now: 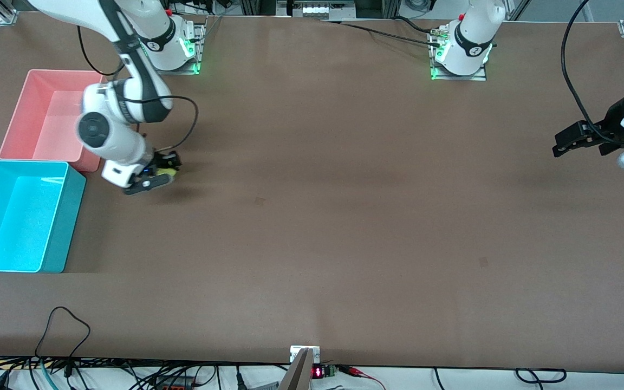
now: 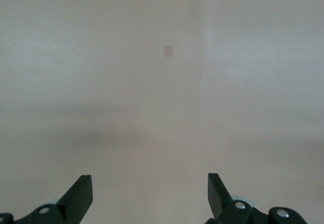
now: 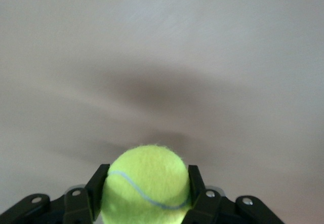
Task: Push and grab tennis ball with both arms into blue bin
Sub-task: 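Carry the tennis ball with the right gripper over the cyan bin, then lower the ball into the cyan bin and open the right gripper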
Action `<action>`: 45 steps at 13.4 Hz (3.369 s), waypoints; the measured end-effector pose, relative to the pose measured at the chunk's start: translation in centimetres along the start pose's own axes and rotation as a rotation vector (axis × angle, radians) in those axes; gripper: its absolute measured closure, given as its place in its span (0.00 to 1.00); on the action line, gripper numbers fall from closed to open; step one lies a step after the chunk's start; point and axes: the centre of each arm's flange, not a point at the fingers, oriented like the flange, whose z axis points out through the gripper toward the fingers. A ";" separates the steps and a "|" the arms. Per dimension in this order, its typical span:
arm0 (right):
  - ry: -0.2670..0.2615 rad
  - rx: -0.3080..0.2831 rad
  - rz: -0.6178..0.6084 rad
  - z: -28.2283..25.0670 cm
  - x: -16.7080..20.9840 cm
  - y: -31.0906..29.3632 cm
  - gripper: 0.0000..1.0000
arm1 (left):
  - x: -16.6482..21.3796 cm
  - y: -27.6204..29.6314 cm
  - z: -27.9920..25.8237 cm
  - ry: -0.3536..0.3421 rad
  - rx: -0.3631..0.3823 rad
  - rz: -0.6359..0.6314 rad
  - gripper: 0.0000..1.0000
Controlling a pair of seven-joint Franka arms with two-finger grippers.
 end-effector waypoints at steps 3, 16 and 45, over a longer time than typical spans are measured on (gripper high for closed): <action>0.030 -0.001 0.038 -4.7 0.4 7.1 0.33 | 0.0 0.1 0.0 -0.001 0.000 0.002 0.00; -0.040 -0.098 -0.005 -2.2 -5.7 31.1 0.33 | -0.1 0.9 0.0 -0.002 0.000 0.015 0.00; 0.155 -0.095 -0.060 -13.2 -2.5 26.8 0.00 | -0.2 1.5 -0.1 0.001 0.000 0.028 0.00</action>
